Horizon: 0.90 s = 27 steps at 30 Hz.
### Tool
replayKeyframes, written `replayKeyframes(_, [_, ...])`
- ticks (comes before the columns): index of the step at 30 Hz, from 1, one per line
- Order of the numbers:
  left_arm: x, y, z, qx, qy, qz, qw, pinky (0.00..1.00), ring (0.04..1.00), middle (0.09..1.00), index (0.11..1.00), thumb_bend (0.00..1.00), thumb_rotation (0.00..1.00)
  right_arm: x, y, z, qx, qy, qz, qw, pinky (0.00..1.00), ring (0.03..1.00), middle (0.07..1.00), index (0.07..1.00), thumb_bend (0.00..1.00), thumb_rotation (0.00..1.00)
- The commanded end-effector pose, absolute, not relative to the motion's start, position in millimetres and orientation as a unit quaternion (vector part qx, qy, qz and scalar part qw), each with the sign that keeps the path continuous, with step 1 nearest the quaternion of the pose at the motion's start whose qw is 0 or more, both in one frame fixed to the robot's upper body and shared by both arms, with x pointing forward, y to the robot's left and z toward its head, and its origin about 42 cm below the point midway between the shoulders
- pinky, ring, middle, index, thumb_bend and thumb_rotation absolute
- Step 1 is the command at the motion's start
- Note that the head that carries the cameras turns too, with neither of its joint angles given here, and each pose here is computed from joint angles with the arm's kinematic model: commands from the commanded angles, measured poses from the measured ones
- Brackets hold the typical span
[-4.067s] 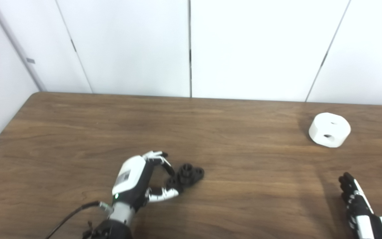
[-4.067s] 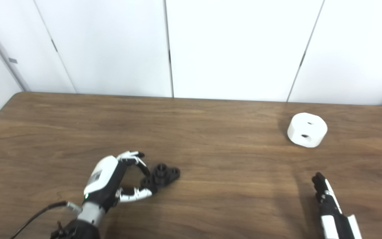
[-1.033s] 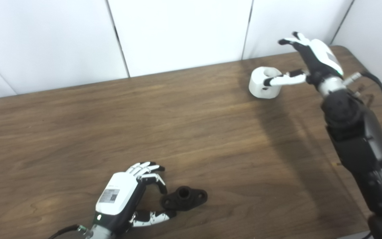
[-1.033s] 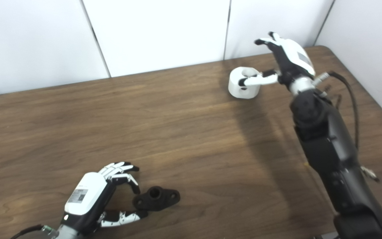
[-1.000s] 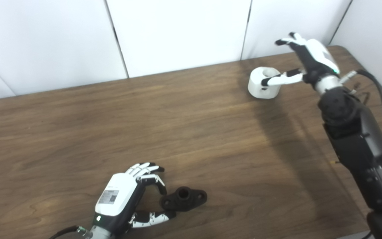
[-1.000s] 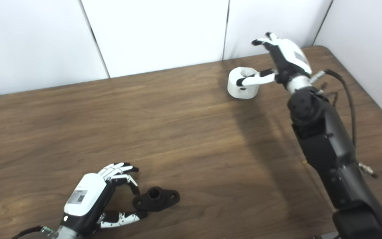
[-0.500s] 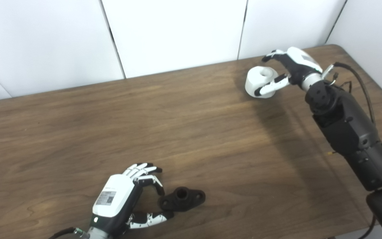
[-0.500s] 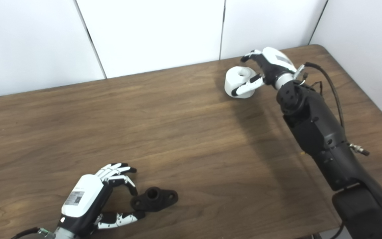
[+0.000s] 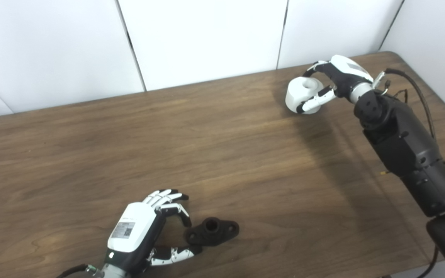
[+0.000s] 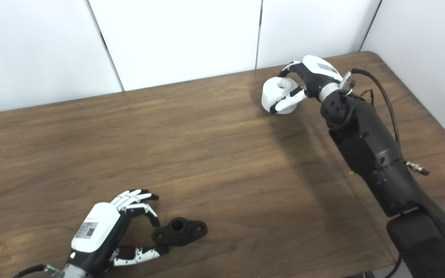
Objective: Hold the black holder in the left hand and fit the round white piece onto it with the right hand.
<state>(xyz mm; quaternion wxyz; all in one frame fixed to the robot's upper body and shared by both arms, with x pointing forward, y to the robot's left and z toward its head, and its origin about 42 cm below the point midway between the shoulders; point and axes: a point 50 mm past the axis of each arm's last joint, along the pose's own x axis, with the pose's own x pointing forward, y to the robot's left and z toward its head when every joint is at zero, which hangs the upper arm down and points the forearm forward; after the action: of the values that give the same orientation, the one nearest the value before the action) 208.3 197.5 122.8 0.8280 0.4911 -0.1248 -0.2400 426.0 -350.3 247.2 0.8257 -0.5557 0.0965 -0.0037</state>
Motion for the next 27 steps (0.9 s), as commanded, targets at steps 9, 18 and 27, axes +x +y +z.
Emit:
replayKeyframes(9, [196.1,217.6,89.6,0.523,-0.018,-0.271,0.808,0.87,0.878,0.813,0.49,0.52,0.05,437.5,-356.4,280.9,-0.578,0.065,-0.03,0.813,0.95,1.0,0.943,0.735,0.86,0.34])
replayKeyframes(18, [195.5,216.8,89.5,0.52,-0.02,-0.271,0.81,0.87,0.879,0.815,0.489,0.52,0.05,439.1,-358.2,280.0,-0.573,0.06,-0.036,0.817,0.94,0.996,0.933,0.705,0.84,0.31])
replayKeyframes(27, [195.0,213.3,93.5,0.518,-0.023,-0.27,0.812,0.86,0.874,0.813,0.489,0.52,0.05,438.2,-361.8,274.3,-0.57,0.032,-0.04,0.82,0.82,0.927,0.849,0.515,0.58,0.16])
